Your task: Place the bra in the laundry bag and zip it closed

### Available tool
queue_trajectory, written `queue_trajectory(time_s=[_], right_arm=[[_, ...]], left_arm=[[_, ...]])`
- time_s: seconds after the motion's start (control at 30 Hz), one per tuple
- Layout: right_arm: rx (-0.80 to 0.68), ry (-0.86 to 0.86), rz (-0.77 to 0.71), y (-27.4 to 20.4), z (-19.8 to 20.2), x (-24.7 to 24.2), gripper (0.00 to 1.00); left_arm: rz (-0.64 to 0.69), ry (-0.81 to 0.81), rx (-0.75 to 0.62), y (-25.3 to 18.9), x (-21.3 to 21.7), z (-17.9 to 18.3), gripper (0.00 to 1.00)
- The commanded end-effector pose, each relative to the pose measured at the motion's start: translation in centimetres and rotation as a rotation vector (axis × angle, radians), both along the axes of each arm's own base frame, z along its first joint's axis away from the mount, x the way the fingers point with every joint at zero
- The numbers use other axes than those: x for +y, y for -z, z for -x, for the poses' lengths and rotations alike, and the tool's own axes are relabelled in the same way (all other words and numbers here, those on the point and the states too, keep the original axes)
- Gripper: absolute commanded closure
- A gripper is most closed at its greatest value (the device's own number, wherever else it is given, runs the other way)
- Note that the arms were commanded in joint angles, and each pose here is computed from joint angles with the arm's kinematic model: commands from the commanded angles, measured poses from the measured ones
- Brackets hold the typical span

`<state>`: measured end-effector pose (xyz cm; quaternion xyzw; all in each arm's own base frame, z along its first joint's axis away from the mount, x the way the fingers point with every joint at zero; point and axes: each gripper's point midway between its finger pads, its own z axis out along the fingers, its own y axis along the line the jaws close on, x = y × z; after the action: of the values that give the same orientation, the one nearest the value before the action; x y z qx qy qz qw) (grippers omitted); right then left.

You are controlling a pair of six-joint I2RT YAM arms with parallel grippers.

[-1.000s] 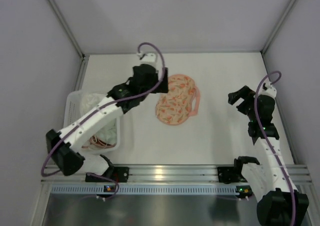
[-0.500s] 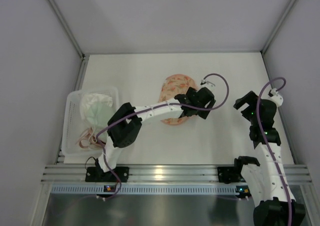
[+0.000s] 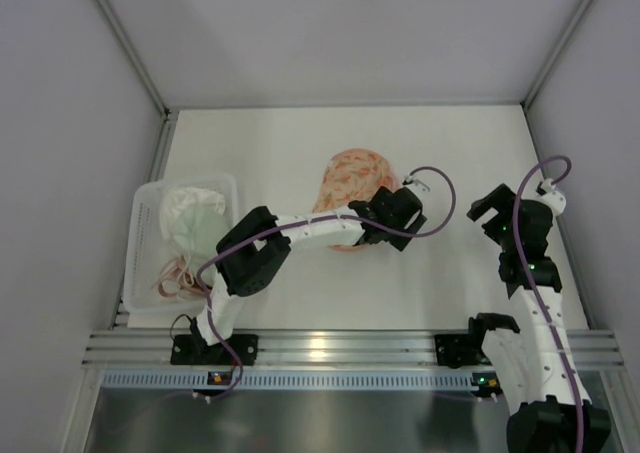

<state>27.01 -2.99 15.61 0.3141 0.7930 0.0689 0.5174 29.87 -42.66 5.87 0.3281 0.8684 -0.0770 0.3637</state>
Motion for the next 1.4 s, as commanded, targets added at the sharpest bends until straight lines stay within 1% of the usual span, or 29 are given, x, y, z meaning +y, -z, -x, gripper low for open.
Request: queue_trajectory(time_s=[0.0, 0.03, 0.07, 0.23, 0.27, 0.3, 0.33, 0.4, 0.67, 0.83, 0.87, 0.97, 1.0, 1.07, 1.17, 1.2, 1.23, 1.27, 1.3, 1.37], right_arm=[[-0.027, 0.021, 0.001, -0.6, 0.0, -0.4, 0.01], [-0.029, 0.021, 0.004, -0.6, 0.1, -0.4, 0.01], [-0.029, 0.021, 0.004, -0.6, 0.1, -0.4, 0.01], [-0.013, 0.032, 0.002, 0.0, 0.2, -0.6, 0.01], [-0.014, 0.032, 0.001, 0.0, 0.2, -0.6, 0.01], [-0.017, 0.031, 0.0, -0.1, 0.1, -0.5, 0.01], [-0.019, 0.03, 0.002, -0.2, 0.1, -0.6, 0.01], [-0.019, 0.033, 0.003, -0.2, 0.1, -0.6, 0.0], [-0.018, 0.031, 0.007, -0.2, 0.1, -0.6, 0.0], [-0.014, 0.031, 0.003, -0.1, 0.0, -0.6, 0.01], [-0.014, 0.03, 0.003, -0.1, 0.1, -0.6, 0.01], [-0.015, 0.032, 0.006, -0.2, 0.1, -0.6, 0.01], [-0.017, 0.032, 0.006, -0.2, 0.1, -0.6, 0.01], [-0.02, 0.034, 0.008, -0.3, 0.1, -0.7, 0.01], [-0.021, 0.036, 0.008, -0.4, 0.1, -0.7, 0.01], [-0.02, 0.036, 0.008, -0.4, 0.1, -0.7, 0.01], [-0.021, 0.036, 0.008, -0.4, 0.1, -0.7, 0.01], [-0.018, 0.039, 0.009, -0.3, 0.1, -0.8, 0.0], [-0.018, 0.037, 0.009, -0.3, 0.2, -0.7, 0.01], [-0.022, 0.036, 0.008, -0.4, 0.1, -0.7, 0.01]], left_arm=[[0.1, 0.035, -0.07, -2.4, -1.8, -0.9, 0.14], [0.105, 0.04, -0.07, -2.4, -1.8, -0.9, 0.15], [0.12, 0.045, -0.078, -2.6, -2.2, -1.0, 0.2], [0.111, 0.044, -0.084, -1.8, -2.0, -1.1, 0.25], [0.105, 0.037, -0.093, -1.8, -1.8, -1.2, 0.28], [0.096, 0.037, -0.095, -1.6, -1.8, -1.3, 0.36], [0.094, 0.034, -0.098, -1.5, -1.7, -1.4, 0.4], [0.09, 0.036, -0.098, -1.2, -1.7, -1.6, 0.42], [0.074, 0.046, -0.086, -0.4, -1.4, -1.7, 0.4], [0.075, 0.069, -0.052, 0.7, -1.8, -1.2, 0.43], [0.076, 0.067, -0.047, 0.8, -1.8, -1.2, 0.49], [0.082, 0.063, -0.044, 0.8, -1.8, -1.2, 0.53], [0.08, 0.066, -0.047, 0.8, -1.9, -1.2, 0.57], [0.075, 0.073, -0.053, 0.8, -1.9, -1.3, 0.61], [0.072, 0.07, -0.062, 0.6, -1.9, -1.4, 0.72], [0.073, 0.066, -0.063, 0.5, -1.9, -1.5, 0.77], [0.073, 0.066, -0.065, 0.4, -1.8, -1.5, 0.86], [0.07, 0.056, -0.074, 0.2, -1.6, -1.7, 0.97], [0.066, 0.05, -0.078, 0.2, -1.5, -1.7, 1.0], [0.06, 0.043, -0.09, -0.1, -1.2, -1.9, 1.0]])
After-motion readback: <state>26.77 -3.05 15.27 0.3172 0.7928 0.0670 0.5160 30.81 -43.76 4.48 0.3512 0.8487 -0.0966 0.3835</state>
